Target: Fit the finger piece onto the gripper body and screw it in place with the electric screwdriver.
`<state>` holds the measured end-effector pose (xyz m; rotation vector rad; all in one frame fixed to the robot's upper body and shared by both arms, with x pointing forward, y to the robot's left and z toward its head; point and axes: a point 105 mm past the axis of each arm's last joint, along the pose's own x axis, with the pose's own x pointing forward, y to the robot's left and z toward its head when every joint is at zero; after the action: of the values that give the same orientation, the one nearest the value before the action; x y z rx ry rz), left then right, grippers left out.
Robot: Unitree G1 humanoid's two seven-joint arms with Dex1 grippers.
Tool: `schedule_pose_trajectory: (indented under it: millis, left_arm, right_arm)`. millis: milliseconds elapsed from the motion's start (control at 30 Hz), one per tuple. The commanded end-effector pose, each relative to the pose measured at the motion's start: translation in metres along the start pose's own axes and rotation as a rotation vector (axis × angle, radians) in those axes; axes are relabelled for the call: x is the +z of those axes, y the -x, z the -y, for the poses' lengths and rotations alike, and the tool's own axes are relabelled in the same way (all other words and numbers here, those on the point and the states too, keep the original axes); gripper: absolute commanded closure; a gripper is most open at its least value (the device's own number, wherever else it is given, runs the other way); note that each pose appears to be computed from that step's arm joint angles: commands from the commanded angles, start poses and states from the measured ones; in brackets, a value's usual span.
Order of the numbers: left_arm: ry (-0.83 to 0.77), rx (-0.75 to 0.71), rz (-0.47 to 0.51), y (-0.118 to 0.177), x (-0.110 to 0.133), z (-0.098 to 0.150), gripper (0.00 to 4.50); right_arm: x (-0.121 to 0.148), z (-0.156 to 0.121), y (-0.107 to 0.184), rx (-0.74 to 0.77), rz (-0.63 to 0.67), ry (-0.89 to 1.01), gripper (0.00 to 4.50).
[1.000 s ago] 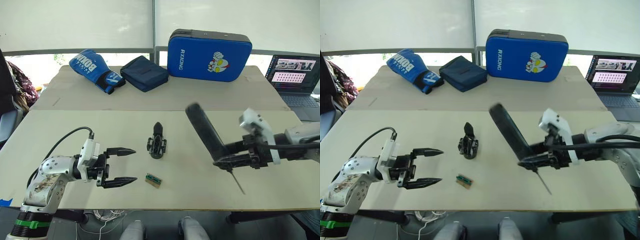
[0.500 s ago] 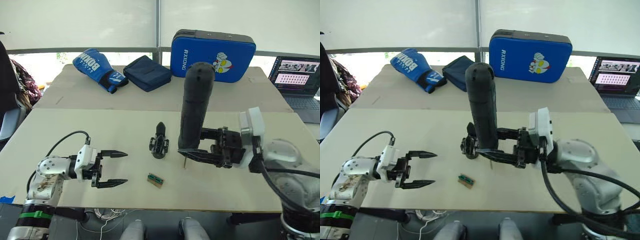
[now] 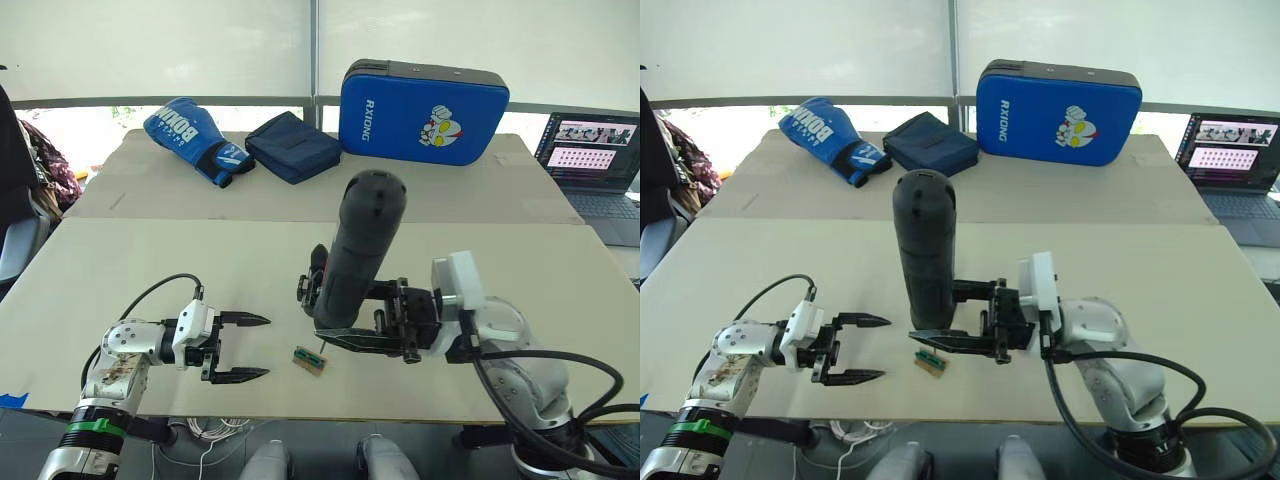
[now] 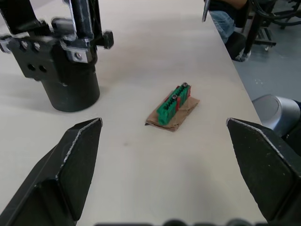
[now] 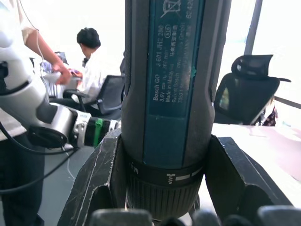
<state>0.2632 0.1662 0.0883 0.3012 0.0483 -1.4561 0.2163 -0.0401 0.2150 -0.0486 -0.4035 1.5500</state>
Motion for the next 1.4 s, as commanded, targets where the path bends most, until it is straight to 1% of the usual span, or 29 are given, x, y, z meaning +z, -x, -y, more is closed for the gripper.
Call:
schedule_pose_trajectory:
  millis: [33,133,433,700,900,1100,1400]
  left_arm:
    - [-0.018,-0.039,0.009,-0.013,0.003,0.001,0.00]
    - [-0.025,-0.070,0.005,-0.020,0.002,0.005,0.00]
    - [-0.024,-0.073,-0.005,-0.042,-0.005,0.005,0.00]
    - [-0.016,-0.073,-0.002,-0.053,-0.014,0.007,0.00]
    - [-0.021,-0.067,-0.027,-0.056,-0.022,0.007,0.00]
    - [-0.008,-0.074,-0.017,-0.061,-0.021,0.010,0.00]
    - [0.002,-0.086,0.007,-0.070,-0.012,0.010,0.00]
  right_arm:
    - [0.008,-0.002,-0.007,0.035,0.044,0.069,2.58]
    - [0.004,-0.001,-0.007,0.040,0.035,0.074,2.58]
    - [-0.009,0.001,-0.005,0.029,-0.007,0.074,2.58]
    - [-0.022,0.005,0.000,0.009,-0.045,0.061,2.58]
    - [-0.027,0.009,0.003,-0.013,-0.057,0.059,2.58]
    - [-0.026,0.007,0.004,-0.002,-0.048,0.057,2.58]
    - [-0.026,0.005,0.003,0.009,-0.052,0.047,2.58]
